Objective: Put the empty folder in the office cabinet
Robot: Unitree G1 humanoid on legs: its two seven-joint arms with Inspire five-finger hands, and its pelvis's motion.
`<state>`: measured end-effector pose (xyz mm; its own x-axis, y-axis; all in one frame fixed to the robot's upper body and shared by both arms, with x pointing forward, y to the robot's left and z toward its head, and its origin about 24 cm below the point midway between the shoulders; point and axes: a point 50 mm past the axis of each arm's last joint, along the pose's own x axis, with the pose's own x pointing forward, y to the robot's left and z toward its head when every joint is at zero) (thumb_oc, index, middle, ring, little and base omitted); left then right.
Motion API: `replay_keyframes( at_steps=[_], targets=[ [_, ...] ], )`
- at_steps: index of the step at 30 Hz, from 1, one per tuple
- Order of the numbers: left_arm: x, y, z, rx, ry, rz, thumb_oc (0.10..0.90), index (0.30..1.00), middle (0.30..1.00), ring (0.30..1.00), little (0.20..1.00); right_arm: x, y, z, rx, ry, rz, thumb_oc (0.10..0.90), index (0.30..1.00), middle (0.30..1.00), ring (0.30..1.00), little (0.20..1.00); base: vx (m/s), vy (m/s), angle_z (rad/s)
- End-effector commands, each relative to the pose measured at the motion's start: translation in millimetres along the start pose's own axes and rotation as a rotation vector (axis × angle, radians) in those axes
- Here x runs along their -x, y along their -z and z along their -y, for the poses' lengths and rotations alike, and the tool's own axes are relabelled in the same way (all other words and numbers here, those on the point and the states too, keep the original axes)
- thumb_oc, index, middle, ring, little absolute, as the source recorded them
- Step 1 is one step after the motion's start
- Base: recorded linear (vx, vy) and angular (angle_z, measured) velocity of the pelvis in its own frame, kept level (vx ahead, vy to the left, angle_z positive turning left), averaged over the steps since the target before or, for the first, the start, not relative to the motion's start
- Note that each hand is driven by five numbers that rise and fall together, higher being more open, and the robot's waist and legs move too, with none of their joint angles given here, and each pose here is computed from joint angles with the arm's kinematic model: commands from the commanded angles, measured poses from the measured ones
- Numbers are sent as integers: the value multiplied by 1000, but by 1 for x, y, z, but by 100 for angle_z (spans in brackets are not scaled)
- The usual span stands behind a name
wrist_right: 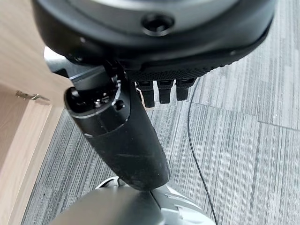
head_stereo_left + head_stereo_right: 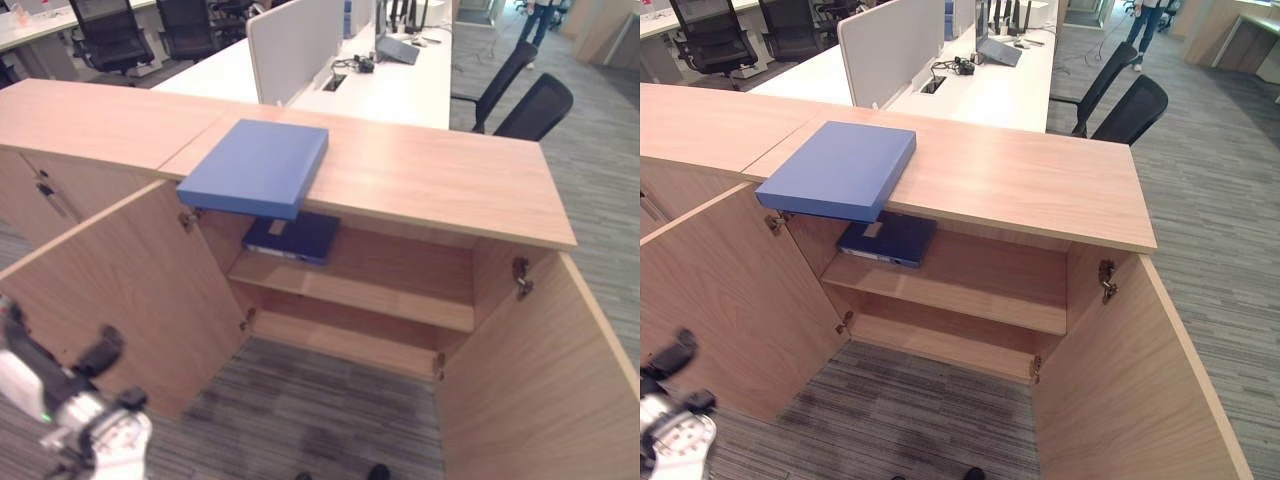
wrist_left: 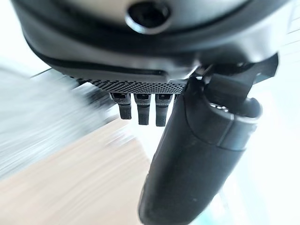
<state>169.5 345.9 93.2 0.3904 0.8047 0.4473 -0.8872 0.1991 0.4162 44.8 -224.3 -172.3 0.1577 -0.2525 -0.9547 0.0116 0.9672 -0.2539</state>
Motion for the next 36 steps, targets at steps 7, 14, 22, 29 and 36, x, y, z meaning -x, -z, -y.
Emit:
replay_keyframes(
  at_steps=[7,14,22,29,36],
  targets=[
    [-31,-128,-12,-82,-180,779,800,900,900,900,900,0,-35,-11,93,-10,109,800,900,900,900,900,5,2,0],
    [-17,-147,26,-61,160,897,800,900,900,900,900,-1,-36,-1,108,-10,104,800,900,900,900,900,15,16,-8],
    [-19,-136,43,-145,293,864,800,900,900,900,900,-1,-31,8,93,-3,87,800,900,900,900,900,10,6,-12],
    [-26,-131,47,-216,304,851,800,900,900,900,900,-2,-24,13,96,-1,68,800,900,900,900,900,2,0,-4],
    [-34,-128,50,-279,294,841,800,900,900,900,900,-2,-23,14,96,-4,65,800,900,900,900,900,2,1,-4]
  ],
)
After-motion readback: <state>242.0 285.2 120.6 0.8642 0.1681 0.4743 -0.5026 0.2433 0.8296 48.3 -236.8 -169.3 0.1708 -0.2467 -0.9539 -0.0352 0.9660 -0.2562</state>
